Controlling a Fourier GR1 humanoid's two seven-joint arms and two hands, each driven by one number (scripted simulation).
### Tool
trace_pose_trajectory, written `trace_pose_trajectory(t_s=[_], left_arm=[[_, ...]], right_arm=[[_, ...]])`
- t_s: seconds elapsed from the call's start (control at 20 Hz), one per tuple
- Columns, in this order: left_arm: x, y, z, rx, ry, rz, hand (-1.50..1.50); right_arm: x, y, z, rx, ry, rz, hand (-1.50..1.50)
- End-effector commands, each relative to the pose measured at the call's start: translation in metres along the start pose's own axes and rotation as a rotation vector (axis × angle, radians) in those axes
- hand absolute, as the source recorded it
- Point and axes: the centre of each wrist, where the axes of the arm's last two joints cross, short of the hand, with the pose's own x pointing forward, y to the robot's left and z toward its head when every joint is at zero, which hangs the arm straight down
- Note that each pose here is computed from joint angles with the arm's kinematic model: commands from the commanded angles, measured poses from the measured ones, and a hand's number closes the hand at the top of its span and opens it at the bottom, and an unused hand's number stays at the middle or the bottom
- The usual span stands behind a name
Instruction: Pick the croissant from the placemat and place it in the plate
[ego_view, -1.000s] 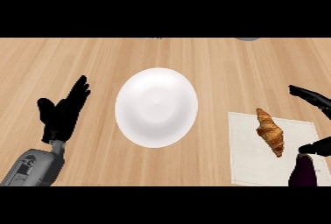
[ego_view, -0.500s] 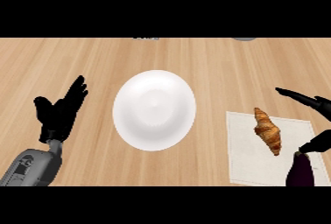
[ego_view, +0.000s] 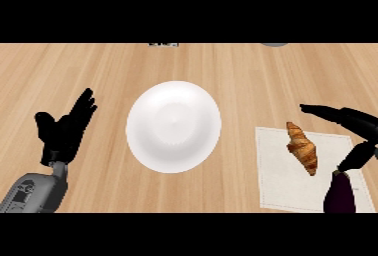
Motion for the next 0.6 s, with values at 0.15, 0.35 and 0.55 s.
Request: trace_pose_trajectory(t_s=[0.15, 0.35, 0.55], left_arm=[[0.024, 0.002, -0.003, 0.009, 0.014, 0.000, 0.00], [0.018, -0.004, 0.017, 0.010, -0.014, -0.013, 0.00], [0.011, 0.001, 0.018, -0.007, -0.011, 0.001, 0.00]], right_arm=[[0.004, 0.022, -0.036, 0.134, -0.035, 0.026, -1.50], [0.003, 0.018, -0.041, 0.156, -0.028, 0.022, -1.50], [0.002, 0.028, -0.046, 0.152, -0.005, 0.039, -1.50]])
